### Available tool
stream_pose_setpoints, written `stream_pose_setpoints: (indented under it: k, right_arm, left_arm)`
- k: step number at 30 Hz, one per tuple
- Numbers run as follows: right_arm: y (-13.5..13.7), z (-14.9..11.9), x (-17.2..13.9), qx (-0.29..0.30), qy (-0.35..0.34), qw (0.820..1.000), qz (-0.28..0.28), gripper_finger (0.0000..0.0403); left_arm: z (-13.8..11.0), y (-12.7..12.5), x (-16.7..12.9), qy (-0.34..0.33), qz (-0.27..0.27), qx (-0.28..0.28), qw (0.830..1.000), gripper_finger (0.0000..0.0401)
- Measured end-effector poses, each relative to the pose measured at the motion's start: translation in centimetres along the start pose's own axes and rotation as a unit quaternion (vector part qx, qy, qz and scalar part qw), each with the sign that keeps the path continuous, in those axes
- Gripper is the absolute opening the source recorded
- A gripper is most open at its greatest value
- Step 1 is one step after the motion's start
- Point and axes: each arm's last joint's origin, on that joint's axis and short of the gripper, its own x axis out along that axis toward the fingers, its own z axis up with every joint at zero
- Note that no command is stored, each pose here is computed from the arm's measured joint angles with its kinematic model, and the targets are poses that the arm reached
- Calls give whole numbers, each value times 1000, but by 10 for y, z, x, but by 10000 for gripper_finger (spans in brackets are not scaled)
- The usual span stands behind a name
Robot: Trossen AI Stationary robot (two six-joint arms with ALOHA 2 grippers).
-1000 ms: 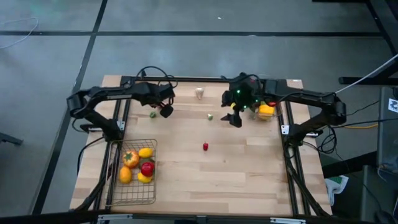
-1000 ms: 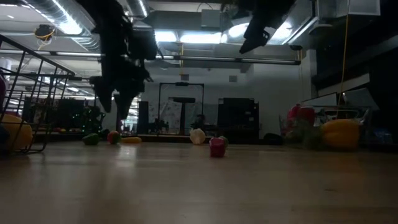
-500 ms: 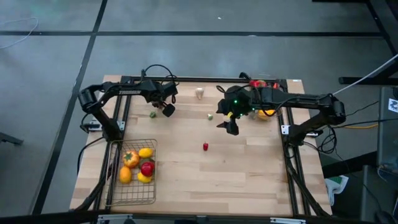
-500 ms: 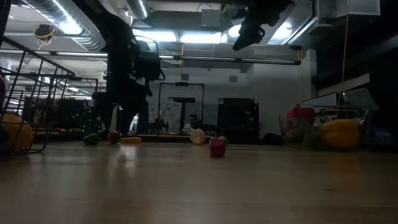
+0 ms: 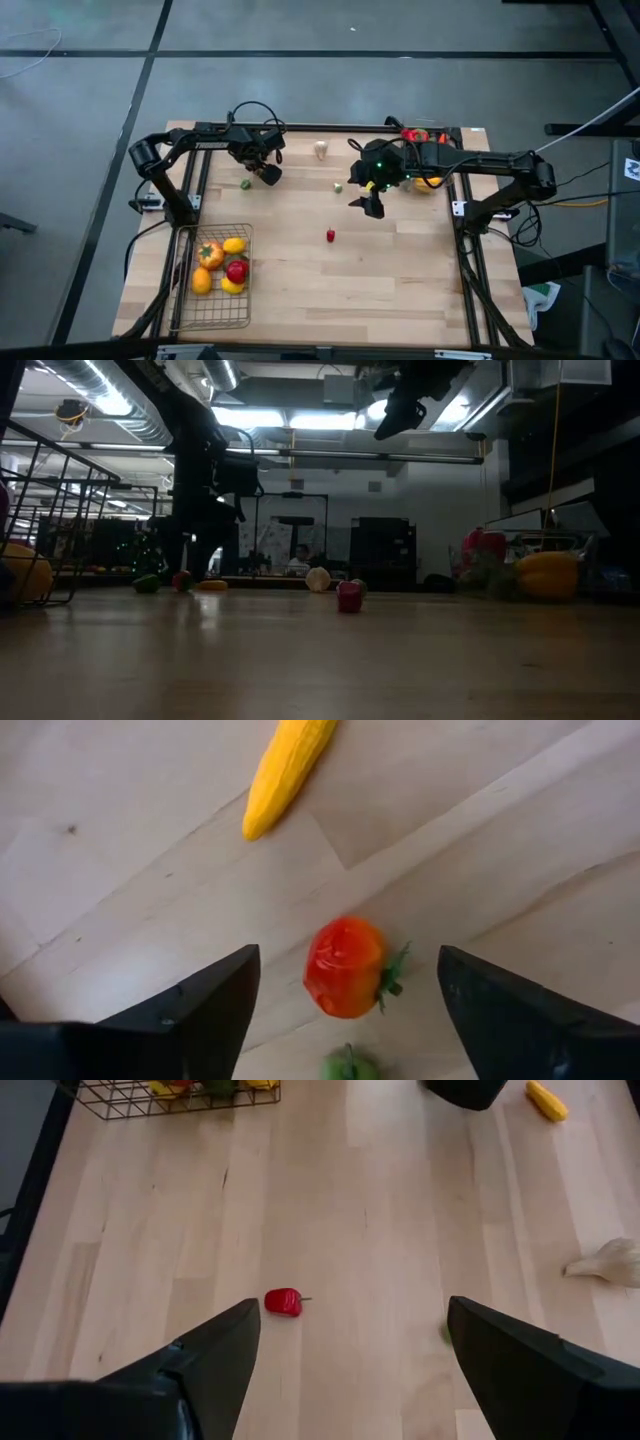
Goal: Sort produce into baskets
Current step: Put the peach into the wire basket
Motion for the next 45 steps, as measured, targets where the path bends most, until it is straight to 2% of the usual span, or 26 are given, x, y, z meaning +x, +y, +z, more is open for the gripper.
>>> stream_pose_setpoints:
  k: [24,45]
  right_arm:
    - [0,0,0,0,1,1000,0,319]
    - [0,0,0,0,1,1000,0,319]
  left_arm:
    - [2,6,2,10,-19,-16,1000,222]
    - [2,5,1,14,-30,-5,999,130]
